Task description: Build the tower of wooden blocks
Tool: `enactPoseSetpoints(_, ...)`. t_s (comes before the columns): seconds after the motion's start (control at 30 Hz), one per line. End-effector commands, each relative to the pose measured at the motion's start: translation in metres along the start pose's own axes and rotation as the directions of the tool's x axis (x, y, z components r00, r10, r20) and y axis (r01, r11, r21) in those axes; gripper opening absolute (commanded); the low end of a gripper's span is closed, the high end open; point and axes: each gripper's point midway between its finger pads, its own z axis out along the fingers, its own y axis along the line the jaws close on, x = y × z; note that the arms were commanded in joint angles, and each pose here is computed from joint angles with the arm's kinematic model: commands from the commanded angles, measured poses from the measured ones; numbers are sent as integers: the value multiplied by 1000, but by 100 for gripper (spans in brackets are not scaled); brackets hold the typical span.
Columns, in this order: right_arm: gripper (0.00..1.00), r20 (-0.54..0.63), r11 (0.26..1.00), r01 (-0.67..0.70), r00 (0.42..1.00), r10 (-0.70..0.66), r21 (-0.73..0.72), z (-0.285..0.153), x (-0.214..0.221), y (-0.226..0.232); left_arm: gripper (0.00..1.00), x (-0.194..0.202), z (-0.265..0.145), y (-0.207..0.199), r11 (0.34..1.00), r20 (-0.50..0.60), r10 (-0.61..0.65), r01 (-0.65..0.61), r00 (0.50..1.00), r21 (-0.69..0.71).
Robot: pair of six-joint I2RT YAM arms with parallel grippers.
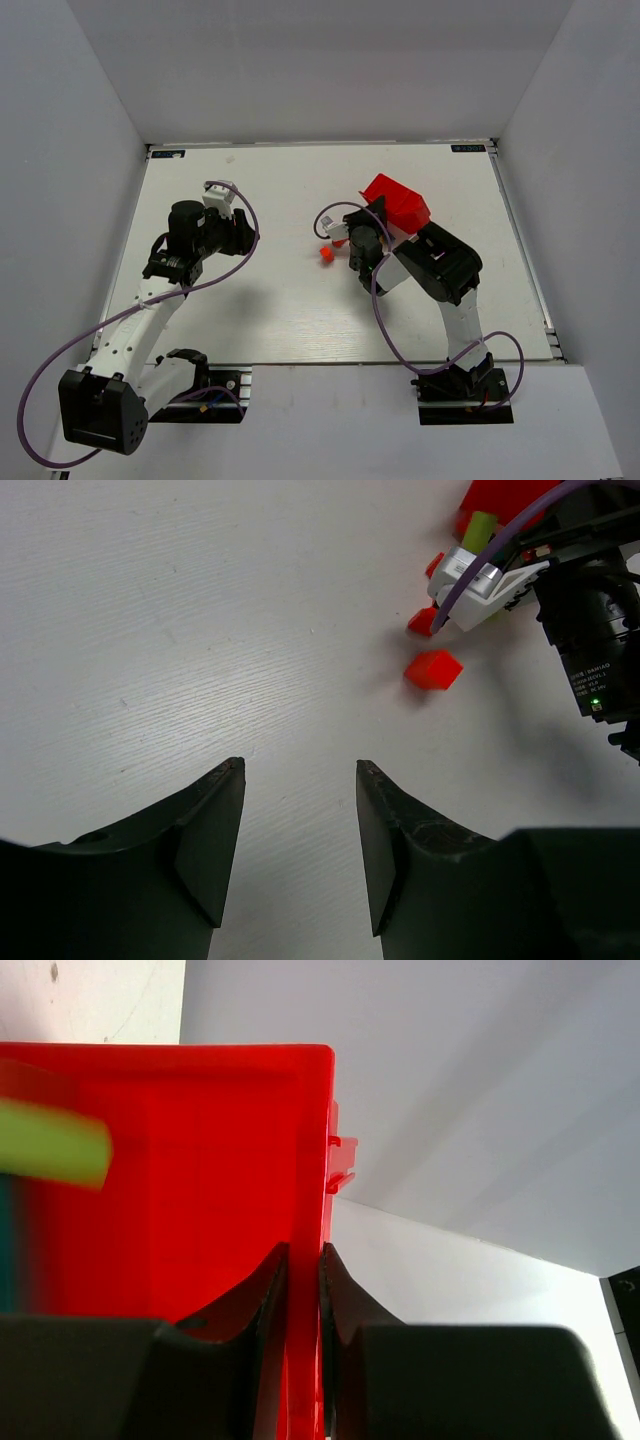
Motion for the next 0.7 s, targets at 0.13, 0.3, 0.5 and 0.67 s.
enactPoseSetpoints(0.13, 10, -77, 878, -348, 917, 392, 327, -27, 52, -54, 59, -15, -5, -8, 1000, 37, 13, -14, 999, 25)
enactPoseSetpoints(0.3, 0, -64, 848, -389, 896, 439, 360, -30, 58, -71, 59, -16, -5, -7, 1000, 38, 13, -14, 999, 16)
enactPoseSetpoints(0.5, 0, -60, 776, -463, 842, 535, 428, -33, 85, -103, 59, -8, 0, -2, 1000, 4, 2, -2, 1000, 2)
enactPoseSetpoints(0.67, 0, -65, 714, -600, 747, 661, 361, -19, 103, -102, 59, -3, 3, 1, 1000, -15, -5, 5, 1000, -9)
